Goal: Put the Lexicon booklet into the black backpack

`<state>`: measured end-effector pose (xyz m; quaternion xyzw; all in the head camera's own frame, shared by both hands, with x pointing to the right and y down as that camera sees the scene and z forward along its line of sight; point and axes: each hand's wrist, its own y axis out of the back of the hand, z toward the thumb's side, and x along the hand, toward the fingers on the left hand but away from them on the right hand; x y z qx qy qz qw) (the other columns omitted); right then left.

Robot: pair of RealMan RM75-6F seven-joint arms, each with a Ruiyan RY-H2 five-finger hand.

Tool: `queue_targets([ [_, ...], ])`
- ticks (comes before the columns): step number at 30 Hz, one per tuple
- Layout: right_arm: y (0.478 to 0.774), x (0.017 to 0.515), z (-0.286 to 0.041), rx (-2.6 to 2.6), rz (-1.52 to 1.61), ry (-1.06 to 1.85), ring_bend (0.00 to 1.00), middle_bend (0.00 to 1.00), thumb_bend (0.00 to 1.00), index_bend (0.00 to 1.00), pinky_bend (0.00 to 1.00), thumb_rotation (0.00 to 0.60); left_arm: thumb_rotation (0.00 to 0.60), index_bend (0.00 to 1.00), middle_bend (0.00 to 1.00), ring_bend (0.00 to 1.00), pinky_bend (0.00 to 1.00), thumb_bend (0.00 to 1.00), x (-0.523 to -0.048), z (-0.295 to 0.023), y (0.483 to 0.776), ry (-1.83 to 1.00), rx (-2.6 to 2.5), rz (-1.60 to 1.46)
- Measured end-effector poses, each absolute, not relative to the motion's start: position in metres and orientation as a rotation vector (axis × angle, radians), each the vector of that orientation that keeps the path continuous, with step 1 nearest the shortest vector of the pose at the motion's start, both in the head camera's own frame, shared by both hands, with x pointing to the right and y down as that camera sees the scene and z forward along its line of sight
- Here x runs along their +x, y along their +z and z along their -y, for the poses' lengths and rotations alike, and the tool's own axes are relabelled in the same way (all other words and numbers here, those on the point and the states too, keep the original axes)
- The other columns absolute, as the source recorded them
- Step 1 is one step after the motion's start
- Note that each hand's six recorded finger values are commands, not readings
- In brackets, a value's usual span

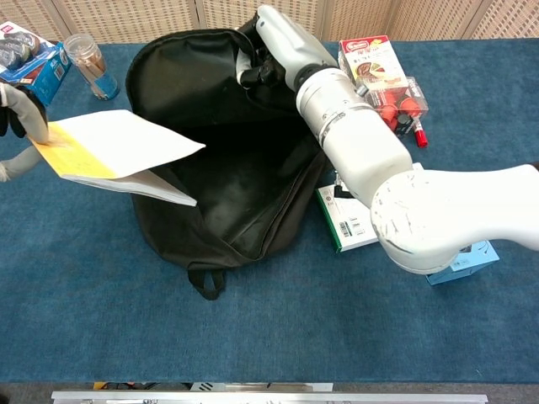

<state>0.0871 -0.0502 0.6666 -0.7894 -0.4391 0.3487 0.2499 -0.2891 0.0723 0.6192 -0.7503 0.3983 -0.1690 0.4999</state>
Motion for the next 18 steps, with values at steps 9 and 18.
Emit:
queue_targets([
  [9,0.658,0.076,0.059,-2.161,1.296,0.885,0.64,0.62,0.74,0.73,0.87,0.600,0.600,0.65,0.66,0.61,0.68,0.35,-0.247,-0.058,0.624,-0.347,-1.901,-0.892],
  [18,0.658,0.076,0.063,-2.176,1.308,0.885,0.64,0.62,0.74,0.73,0.87,0.600,0.600,0.65,0.66,0.60,0.68,0.35,-0.237,-0.057,0.638,-0.411,-1.922,-0.759],
])
